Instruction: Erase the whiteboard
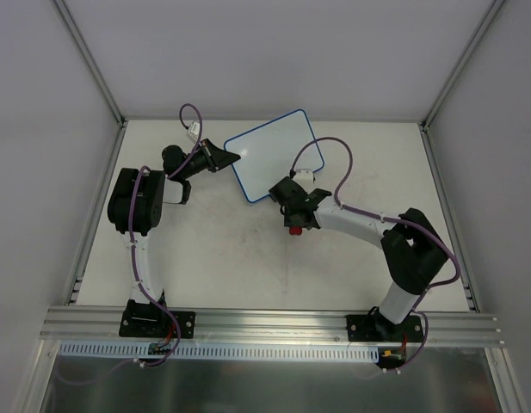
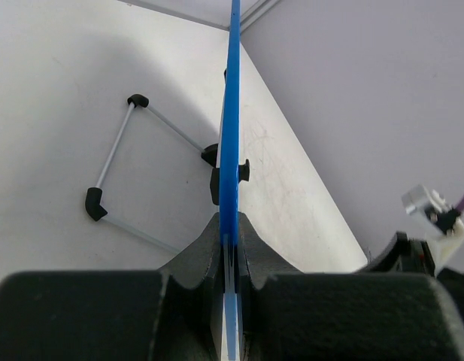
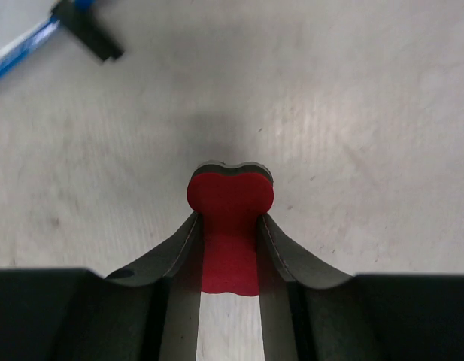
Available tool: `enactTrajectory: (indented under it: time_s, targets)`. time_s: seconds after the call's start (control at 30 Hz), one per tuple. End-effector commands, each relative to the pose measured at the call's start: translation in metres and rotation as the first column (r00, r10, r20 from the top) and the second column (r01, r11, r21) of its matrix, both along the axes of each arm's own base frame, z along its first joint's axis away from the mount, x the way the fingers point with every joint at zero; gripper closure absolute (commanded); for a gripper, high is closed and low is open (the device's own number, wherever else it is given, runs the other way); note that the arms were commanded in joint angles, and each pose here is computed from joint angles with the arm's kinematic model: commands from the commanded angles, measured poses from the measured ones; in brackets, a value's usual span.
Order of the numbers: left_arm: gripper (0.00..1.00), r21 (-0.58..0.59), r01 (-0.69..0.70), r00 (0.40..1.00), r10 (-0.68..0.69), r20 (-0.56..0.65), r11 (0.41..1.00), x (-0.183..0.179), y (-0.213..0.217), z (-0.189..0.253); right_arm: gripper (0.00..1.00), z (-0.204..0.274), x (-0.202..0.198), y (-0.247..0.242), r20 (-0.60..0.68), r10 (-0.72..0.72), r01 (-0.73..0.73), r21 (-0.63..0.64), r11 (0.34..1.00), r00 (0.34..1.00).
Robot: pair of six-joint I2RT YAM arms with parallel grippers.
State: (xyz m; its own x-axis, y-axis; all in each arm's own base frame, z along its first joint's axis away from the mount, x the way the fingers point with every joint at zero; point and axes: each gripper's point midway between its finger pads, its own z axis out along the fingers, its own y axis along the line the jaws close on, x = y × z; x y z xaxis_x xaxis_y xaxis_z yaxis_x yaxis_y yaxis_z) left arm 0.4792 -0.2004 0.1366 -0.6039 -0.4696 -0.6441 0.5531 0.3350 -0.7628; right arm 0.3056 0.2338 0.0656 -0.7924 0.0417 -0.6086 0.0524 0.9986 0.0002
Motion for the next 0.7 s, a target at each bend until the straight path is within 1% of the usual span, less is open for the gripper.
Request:
enactTrajectory:
  time_s: [0.0,0.1,0.2,0.27,0.33,0.37,0.43,0.47,0.5,0.53,0.57,0.6,0.63,0.67]
  targets:
    - [0.98,-0.008,0.056,0.956,-0.051,0.289,0.998,-0.017,-0.007,0.063,1.00,-0.017,-0.045,0.009,-0.134,0.186,-0.195,-0.056,0.979,0.973]
    - [0.98,-0.007,0.056,0.955,-0.051,0.292,0.998,-0.017,-0.007,0.064,1.00,-0.022,-0.059,0.020,-0.163,0.256,-0.267,-0.043,0.963,0.953]
    - [0.98,-0.009,0.056,0.956,-0.051,0.290,0.998,-0.017,-0.007,0.064,1.00,-0.027,-0.067,0.024,-0.188,0.284,-0.293,-0.021,0.956,0.940]
    - [0.98,-0.009,0.056,0.956,-0.051,0.290,0.998,-0.018,-0.007,0.064,0.93,-0.029,-0.067,0.027,-0.195,0.292,-0.301,-0.015,0.954,0.936]
    - [0.98,-0.008,0.056,0.955,-0.051,0.291,0.998,-0.018,-0.007,0.064,0.91,-0.033,-0.070,0.032,-0.210,0.312,-0.319,0.001,0.948,0.927]
    - [0.97,-0.009,0.056,0.956,-0.051,0.290,0.998,-0.018,-0.007,0.064,0.87,-0.035,-0.070,0.034,-0.216,0.312,-0.319,0.002,0.948,0.925]
    - [0.95,-0.009,0.056,0.956,-0.051,0.290,0.998,-0.018,-0.007,0.065,0.71,-0.038,-0.072,0.038,-0.222,0.322,-0.327,0.015,0.945,0.920]
    - [0.90,-0.007,0.054,0.955,-0.050,0.292,0.998,-0.018,-0.006,0.064,0.49,-0.039,-0.072,0.037,-0.223,0.315,-0.321,0.008,0.947,0.923]
    - [0.86,-0.007,0.056,0.955,-0.051,0.292,0.998,-0.018,-0.006,0.065,0.36,-0.039,-0.071,0.036,-0.215,0.306,-0.312,0.005,0.950,0.927]
    - [0.84,-0.007,0.056,0.954,-0.051,0.295,0.998,-0.019,-0.006,0.066,0.33,-0.039,-0.071,0.039,-0.211,0.315,-0.319,0.015,0.948,0.926]
    - [0.82,-0.006,0.055,0.954,-0.051,0.296,0.998,-0.019,-0.006,0.065,0.26,-0.037,-0.071,0.040,-0.203,0.322,-0.324,0.023,0.946,0.925]
    - [0.77,-0.006,0.050,0.955,-0.046,0.294,0.999,-0.019,-0.005,0.065,0.19,-0.036,-0.072,0.040,-0.199,0.321,-0.323,0.023,0.946,0.926]
    - [0.75,-0.007,0.049,0.954,-0.045,0.295,0.999,-0.018,-0.005,0.066,0.18,-0.032,-0.071,0.041,-0.185,0.322,-0.322,0.028,0.946,0.929]
    - [0.73,-0.006,0.047,0.955,-0.043,0.294,0.999,-0.018,-0.005,0.065,0.11,-0.031,-0.071,0.040,-0.182,0.323,-0.324,0.027,0.946,0.928]
